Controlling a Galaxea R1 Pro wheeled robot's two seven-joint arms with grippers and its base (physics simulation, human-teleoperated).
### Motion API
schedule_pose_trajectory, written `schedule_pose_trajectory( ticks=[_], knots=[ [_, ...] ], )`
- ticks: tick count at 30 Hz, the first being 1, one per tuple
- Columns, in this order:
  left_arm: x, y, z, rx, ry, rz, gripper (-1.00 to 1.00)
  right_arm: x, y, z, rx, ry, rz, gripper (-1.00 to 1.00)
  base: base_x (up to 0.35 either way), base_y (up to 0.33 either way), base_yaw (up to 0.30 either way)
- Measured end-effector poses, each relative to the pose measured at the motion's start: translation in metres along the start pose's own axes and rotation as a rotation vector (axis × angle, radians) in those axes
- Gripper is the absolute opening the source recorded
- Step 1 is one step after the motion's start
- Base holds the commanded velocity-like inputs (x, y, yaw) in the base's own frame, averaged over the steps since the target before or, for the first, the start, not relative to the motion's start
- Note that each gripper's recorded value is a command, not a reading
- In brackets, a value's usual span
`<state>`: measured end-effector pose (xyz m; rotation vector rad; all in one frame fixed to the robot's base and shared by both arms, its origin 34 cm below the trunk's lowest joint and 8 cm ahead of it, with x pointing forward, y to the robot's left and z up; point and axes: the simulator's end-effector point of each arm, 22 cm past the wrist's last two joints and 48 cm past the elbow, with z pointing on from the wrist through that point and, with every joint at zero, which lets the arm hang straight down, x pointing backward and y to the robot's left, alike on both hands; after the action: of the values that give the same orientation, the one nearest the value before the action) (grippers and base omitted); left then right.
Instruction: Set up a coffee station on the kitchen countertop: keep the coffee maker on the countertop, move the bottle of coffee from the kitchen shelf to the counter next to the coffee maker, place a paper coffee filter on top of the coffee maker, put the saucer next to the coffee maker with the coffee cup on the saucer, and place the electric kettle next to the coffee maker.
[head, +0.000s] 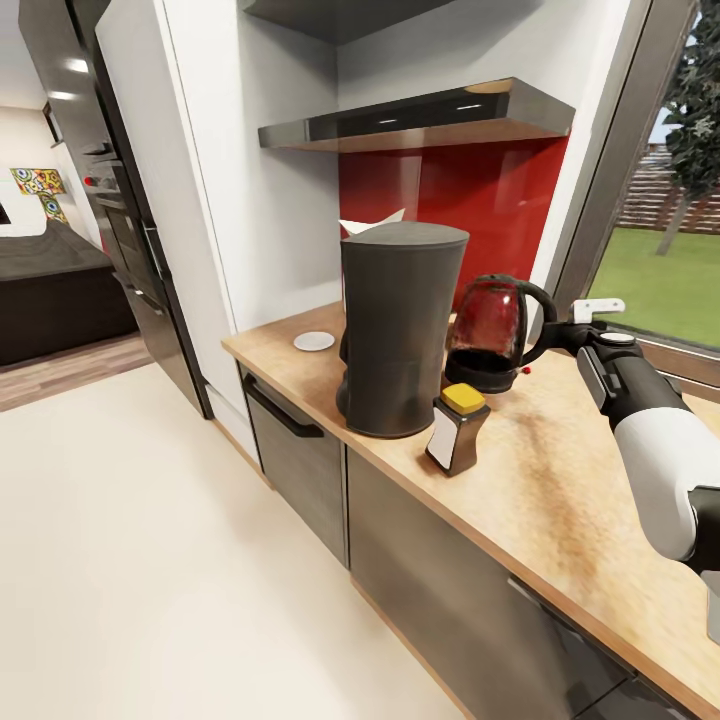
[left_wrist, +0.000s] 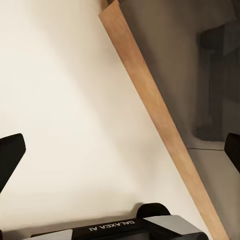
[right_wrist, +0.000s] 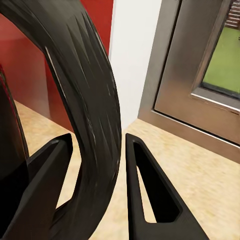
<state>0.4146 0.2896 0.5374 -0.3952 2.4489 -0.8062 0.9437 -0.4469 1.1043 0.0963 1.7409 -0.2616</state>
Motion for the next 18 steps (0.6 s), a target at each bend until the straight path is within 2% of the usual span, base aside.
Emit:
schedule_pose_trajectory(
  ticks=[18],
  knots=[
    [0.0, 0.0, 0.0, 0.0, 0.0, 0.0, 1.0, -0.0001, 0.0, 0.0, 0.0, 0.0, 0.0, -1.0, 0.0, 0.0, 0.0]
  ],
)
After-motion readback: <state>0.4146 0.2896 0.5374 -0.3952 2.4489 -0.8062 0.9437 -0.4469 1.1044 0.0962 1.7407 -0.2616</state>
